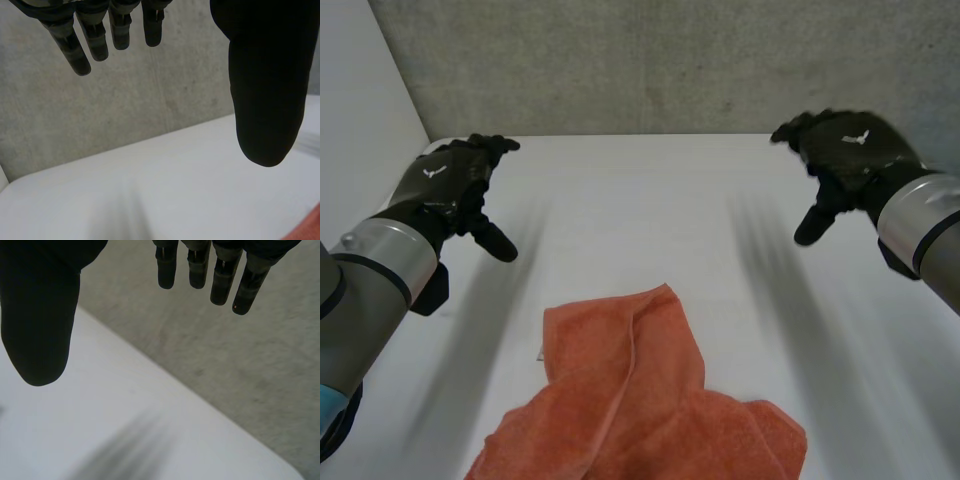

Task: Fold the laundry

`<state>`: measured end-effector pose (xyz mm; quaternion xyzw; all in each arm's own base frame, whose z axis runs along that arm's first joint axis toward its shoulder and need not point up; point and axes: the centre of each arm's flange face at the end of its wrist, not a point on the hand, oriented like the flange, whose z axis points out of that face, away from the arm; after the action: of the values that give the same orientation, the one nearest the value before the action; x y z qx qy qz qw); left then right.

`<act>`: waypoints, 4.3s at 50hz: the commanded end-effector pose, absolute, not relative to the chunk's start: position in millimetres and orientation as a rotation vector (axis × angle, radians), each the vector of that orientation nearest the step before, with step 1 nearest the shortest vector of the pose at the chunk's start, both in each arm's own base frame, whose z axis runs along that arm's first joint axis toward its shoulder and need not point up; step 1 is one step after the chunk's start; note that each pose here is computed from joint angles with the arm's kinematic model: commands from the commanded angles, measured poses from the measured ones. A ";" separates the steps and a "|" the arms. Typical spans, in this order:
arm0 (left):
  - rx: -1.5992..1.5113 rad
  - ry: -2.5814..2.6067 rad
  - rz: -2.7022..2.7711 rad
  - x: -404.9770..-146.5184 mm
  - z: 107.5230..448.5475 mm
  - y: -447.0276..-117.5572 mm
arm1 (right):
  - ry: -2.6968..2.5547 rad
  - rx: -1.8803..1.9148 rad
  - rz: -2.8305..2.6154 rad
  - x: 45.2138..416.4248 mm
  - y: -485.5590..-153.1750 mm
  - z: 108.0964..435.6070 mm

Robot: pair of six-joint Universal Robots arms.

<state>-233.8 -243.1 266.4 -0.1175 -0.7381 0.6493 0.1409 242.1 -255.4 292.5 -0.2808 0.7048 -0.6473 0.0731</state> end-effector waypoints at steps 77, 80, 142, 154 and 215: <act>-0.281 -1.654 2.267 -270.1 361.4 -273.9 | 1.406 -0.841 -2.396 305.4 -239.9 404.4; -0.313 -1.766 2.203 -265.9 331.6 -272.2 | 1.512 -0.906 -2.296 301.5 -230.0 382.0; -0.568 -2.303 1.560 -267.8 167.2 -179.8 | 2.226 -0.933 -1.676 298.7 -281.2 164.4; -0.546 -2.400 1.636 -287.2 124.9 -194.0 | 2.210 -0.924 -1.694 296.2 -278.0 173.7; -0.368 -2.291 2.126 -230.0 188.2 -262.3 | 2.315 -0.802 -1.470 236.9 -305.6 213.0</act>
<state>-235.0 -262.6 192.5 -0.1103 -0.7214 0.6837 0.0094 268.3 -275.3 201.0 -0.3156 0.7902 -0.5038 0.1493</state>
